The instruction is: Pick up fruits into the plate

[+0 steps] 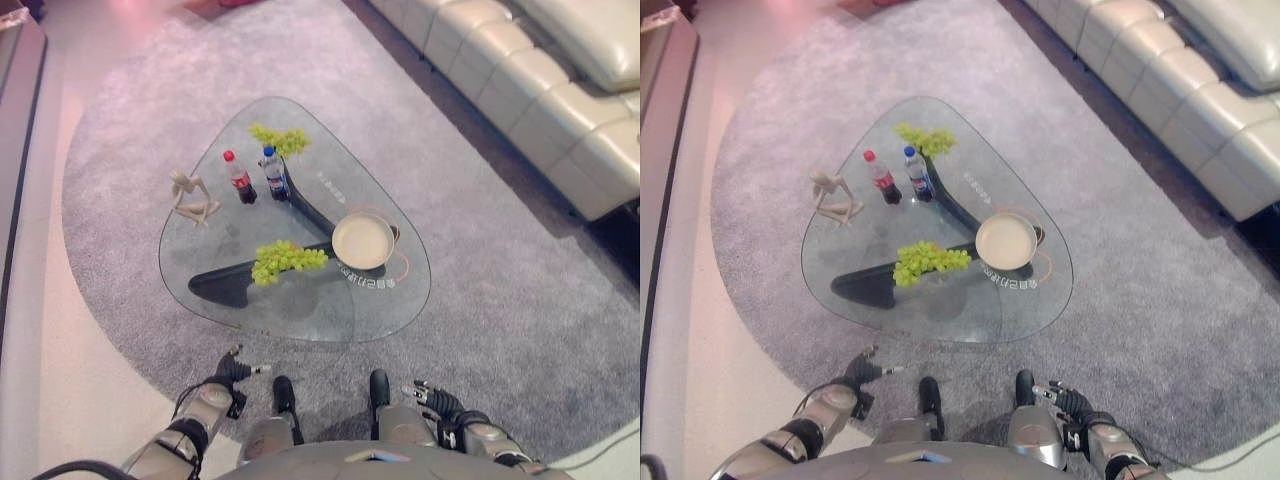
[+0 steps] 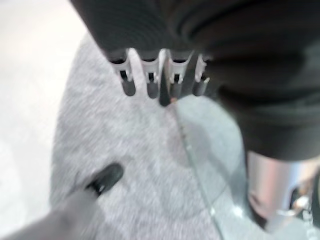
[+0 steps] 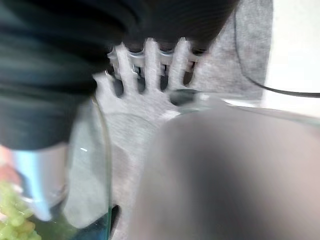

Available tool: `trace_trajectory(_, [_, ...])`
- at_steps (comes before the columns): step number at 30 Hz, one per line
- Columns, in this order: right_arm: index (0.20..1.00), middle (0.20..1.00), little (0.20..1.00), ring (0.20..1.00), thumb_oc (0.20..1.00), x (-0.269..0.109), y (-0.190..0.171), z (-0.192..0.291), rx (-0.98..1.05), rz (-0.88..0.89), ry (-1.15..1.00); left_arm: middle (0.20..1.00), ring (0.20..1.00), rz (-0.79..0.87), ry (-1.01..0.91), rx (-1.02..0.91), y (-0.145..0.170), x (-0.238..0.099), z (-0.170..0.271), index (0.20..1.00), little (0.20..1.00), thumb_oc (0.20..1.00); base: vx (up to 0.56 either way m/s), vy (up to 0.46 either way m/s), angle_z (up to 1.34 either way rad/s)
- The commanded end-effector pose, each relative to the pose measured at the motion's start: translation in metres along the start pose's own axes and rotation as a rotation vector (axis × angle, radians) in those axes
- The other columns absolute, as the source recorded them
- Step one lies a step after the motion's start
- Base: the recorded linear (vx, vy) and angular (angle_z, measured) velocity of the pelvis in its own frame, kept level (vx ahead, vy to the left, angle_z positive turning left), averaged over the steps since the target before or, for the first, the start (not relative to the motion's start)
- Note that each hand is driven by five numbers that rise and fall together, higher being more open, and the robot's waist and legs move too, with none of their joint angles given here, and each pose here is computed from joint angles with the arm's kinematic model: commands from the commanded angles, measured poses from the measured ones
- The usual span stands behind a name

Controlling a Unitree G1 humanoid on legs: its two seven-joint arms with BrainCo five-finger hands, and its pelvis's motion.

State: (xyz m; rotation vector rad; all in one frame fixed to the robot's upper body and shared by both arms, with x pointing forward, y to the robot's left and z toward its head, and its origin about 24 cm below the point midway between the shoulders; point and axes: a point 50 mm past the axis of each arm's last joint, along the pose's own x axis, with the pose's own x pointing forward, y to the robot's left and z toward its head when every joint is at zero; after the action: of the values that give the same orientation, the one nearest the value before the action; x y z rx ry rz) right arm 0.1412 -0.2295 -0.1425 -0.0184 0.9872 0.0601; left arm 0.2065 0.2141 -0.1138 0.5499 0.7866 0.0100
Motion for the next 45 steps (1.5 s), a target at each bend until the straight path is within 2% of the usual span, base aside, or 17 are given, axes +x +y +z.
trace_trajectory(1, [1.0,1.0,1.0,1.0,1.0,0.007,0.005,0.042,-0.024,0.037,-0.137,1.0,1.0,0.138,-0.111,0.081,0.04,0.012,0.038,1.0,1.0,1.0,-0.12,0.027,-0.08])
trace_trajectory(4, [1.0,1.0,1.0,1.0,1.0,0.008,0.002,0.064,-0.02,0.034,-0.211,1.0,1.0,0.26,-0.191,0.119,0.08,0.016,0.072,1.0,1.0,1.0,-0.14,-0.002,-0.07])
trace_trajectory(13, [1.0,1.0,1.0,1.0,1.0,0.006,0.003,0.118,-0.002,0.049,-0.386,1.0,1.0,0.533,-0.361,0.34,0.159,0.003,0.157,1.0,1.0,1.0,-0.1,-0.003,-0.05])
trace_trajectory(22, [1.0,1.0,1.0,1.0,1.0,0.004,0.012,0.144,0.053,0.067,-0.477,1.0,1.0,0.732,-0.41,0.531,0.21,-0.023,0.222,1.0,1.0,1.0,-0.04,-0.047,-0.02])
trace_trajectory(35, [1.0,1.0,1.0,1.0,1.0,-0.001,0.027,0.165,0.144,0.114,-0.597,1.0,1.0,0.922,-0.395,0.712,0.23,-0.045,0.264,1.0,1.0,1.0,-0.03,-0.07,-0.04])
trace_trajectory(45, [1.0,1.0,1.0,1.0,1.0,-0.005,0.041,0.179,0.228,0.18,-0.659,1.0,1.0,1.004,-0.337,0.88,0.223,-0.053,0.288,1.0,1.0,1.0,0.01,-0.068,-0.03])
